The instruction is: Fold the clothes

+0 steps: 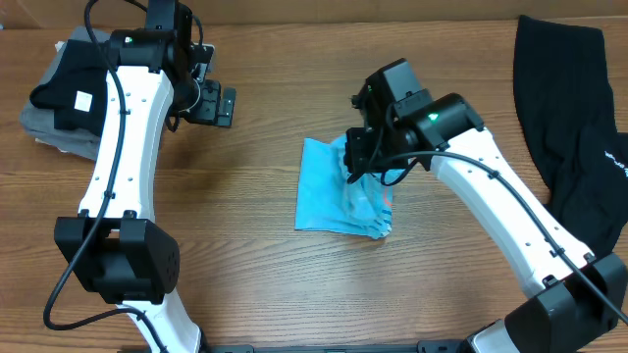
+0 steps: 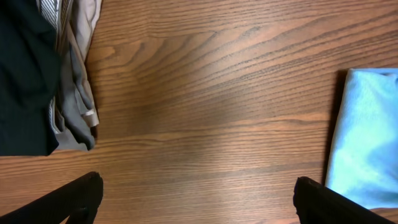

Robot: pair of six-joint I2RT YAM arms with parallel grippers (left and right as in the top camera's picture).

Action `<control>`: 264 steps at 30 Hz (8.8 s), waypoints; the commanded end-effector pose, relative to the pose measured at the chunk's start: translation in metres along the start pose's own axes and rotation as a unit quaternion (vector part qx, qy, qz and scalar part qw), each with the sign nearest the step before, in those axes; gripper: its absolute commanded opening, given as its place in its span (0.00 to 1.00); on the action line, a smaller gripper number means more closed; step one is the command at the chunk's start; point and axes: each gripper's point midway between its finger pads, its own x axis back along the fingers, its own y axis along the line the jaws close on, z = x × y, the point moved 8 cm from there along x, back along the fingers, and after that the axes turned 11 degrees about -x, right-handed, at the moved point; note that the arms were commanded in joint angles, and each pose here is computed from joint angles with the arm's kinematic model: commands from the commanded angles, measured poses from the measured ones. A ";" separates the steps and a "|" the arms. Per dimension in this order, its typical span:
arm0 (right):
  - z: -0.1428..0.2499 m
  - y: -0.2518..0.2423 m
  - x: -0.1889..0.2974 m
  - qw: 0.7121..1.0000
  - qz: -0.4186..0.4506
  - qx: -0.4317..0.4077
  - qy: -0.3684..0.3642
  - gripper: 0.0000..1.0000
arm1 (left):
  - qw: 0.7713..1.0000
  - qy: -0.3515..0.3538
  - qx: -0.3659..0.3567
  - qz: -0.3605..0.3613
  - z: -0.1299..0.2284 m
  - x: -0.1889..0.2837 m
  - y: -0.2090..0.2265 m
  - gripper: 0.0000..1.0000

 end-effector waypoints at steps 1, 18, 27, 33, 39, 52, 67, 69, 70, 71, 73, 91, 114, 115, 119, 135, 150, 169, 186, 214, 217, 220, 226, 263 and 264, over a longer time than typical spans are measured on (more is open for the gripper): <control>-0.002 0.014 -0.003 1.000 -0.003 0.006 -0.012 0.04 | 1.000 -0.007 0.009 -0.005 -0.003 0.002 0.003 1.00; 0.006 0.039 -0.030 0.996 0.010 0.064 0.059 0.57 | 1.000 -0.011 0.009 -0.002 -0.005 -0.003 0.003 1.00; -0.003 -0.040 -0.022 0.985 0.119 -0.084 0.090 0.62 | 1.000 -0.015 0.008 -0.003 -0.006 -0.003 0.003 1.00; 0.015 -0.052 -0.053 0.982 0.111 -0.093 0.123 0.63 | 1.000 -0.015 0.008 -0.003 -0.006 -0.003 0.003 1.00; 0.020 -0.060 -0.069 0.982 0.103 -0.096 0.124 0.56 | 1.000 -0.015 0.008 -0.003 -0.006 -0.003 0.003 1.00; -0.008 -0.022 -0.075 0.997 -0.013 -0.050 0.055 0.04 | 1.000 -0.024 0.009 -0.006 -0.009 -0.003 0.004 1.00; -0.034 0.037 -0.112 0.994 -0.070 0.051 -0.072 0.66 | 0.999 -0.040 0.007 0.006 -0.014 -0.003 0.002 1.00; -0.034 0.037 -0.107 0.994 -0.072 0.050 -0.069 0.76 | 0.999 -0.041 0.007 0.006 -0.014 -0.003 0.002 1.00; -0.034 0.038 -0.096 0.995 -0.069 0.046 -0.060 0.77 | 0.999 -0.040 0.007 0.006 -0.014 -0.003 0.002 1.00; -0.033 0.038 -0.087 0.996 -0.063 0.043 -0.053 0.75 | 0.999 -0.040 0.007 0.006 -0.014 -0.003 0.002 1.00; -0.027 0.040 -0.069 0.997 -0.051 0.050 -0.040 0.74 | 0.999 -0.041 0.007 0.006 -0.014 -0.003 0.002 1.00; 0.074 -0.040 -0.121 0.981 0.128 0.052 0.137 0.58 | 0.999 -0.050 0.007 0.015 -0.017 -0.002 0.000 1.00; 0.125 0.056 -0.110 0.967 0.051 0.185 0.171 0.57 | 0.999 -0.052 0.007 0.015 -0.017 -0.002 0.001 1.00; 0.129 0.059 -0.110 0.965 0.049 0.193 0.172 0.70 | 0.999 -0.052 0.007 0.015 -0.017 -0.002 0.001 1.00; 0.137 0.066 -0.105 0.962 0.040 0.195 0.188 0.81 | 0.998 -0.050 0.007 0.021 -0.017 -0.002 -0.001 1.00; -0.021 -0.045 0.000 0.988 0.141 -0.059 0.034 1.00 | 0.981 -0.014 -0.035 0.191 -0.003 -0.035 -0.067 1.00; -0.041 -0.091 0.019 0.984 0.151 -0.094 0.020 1.00 | 0.974 0.004 -0.071 0.214 0.023 -0.113 -0.162 1.00; -0.044 -0.090 0.019 0.985 0.148 -0.093 0.013 1.00 | 0.971 0.008 -0.136 0.198 0.059 -0.155 -0.184 1.00; -0.044 -0.090 0.019 0.985 0.147 -0.092 0.011 1.00 | 0.973 -0.030 -0.113 0.198 0.087 -0.194 -0.188 0.22; -0.051 -0.090 0.018 0.985 0.146 -0.087 -0.008 1.00 | 0.948 -0.243 -0.013 0.205 -0.016 0.043 -0.086 0.04; -0.051 -0.090 0.018 0.985 0.147 -0.087 -0.008 1.00 | 0.942 -0.275 0.019 0.191 -0.024 0.064 -0.065 0.04; -0.051 -0.090 0.018 0.985 0.147 -0.087 -0.008 1.00 | 0.931 -0.312 0.074 0.174 -0.030 0.085 -0.030 0.04; -0.050 -0.090 0.018 0.985 0.148 -0.087 -0.008 1.00 | 0.887 -0.387 0.214 0.134 -0.027 0.109 0.058 0.04; -0.052 -0.089 0.018 0.986 0.145 -0.086 -0.013 1.00 | 0.815 -0.341 0.445 0.144 0.040 -0.023 0.255 0.04; -0.052 -0.089 0.018 0.986 0.145 -0.086 -0.013 1.00 | 0.827 -0.319 0.445 0.127 0.049 -0.029 0.255 0.04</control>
